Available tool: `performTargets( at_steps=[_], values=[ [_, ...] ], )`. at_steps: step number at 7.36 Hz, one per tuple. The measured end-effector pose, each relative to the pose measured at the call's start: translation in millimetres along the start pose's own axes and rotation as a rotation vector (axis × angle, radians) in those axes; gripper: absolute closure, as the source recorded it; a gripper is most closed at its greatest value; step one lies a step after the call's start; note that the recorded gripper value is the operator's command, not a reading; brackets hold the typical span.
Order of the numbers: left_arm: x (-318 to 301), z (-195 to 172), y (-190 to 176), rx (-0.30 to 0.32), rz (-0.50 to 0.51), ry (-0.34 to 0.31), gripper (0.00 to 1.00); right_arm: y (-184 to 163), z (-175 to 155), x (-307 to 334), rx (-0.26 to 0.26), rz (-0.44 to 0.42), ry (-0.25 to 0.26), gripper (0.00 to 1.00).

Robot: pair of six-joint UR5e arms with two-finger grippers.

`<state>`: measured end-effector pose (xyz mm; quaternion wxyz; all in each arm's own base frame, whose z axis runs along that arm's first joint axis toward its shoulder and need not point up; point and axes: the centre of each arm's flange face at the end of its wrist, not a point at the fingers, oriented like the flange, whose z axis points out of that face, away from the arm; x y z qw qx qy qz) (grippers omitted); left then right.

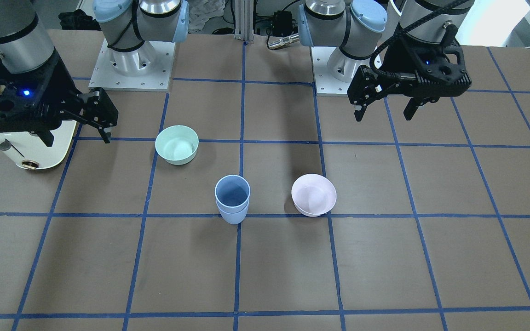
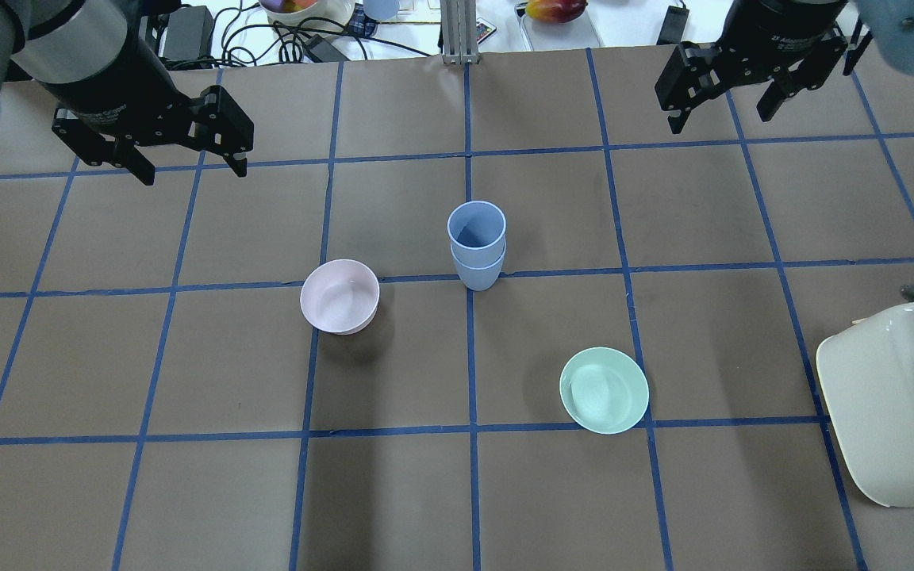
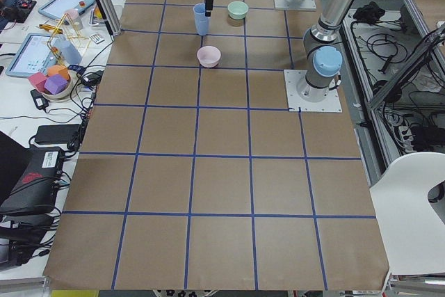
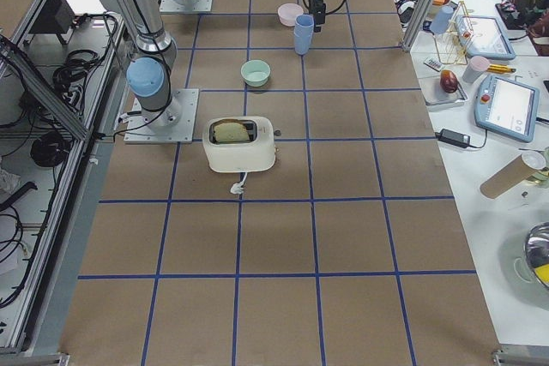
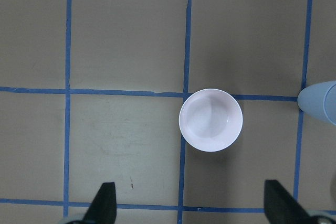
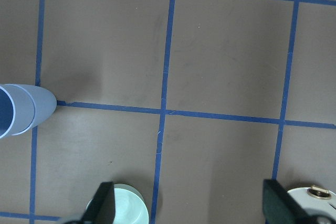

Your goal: Stack blue cups with both arms

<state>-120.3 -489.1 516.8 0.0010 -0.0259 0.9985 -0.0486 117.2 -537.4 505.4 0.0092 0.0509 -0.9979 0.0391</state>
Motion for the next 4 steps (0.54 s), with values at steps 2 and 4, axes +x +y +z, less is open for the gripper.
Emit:
performTargets(
  at_steps=[2,4],
  values=[
    [0.0,0.0,0.0,0.0,0.0,0.0,0.0,-2.0,6.1,-13.7,0.023,-0.011,0.006,0.0],
    [-0.1,0.0,0.0,0.0,0.0,0.0,0.0,-2.8,11.1,-12.1,0.04,-0.006,0.012,0.0]
  ],
)
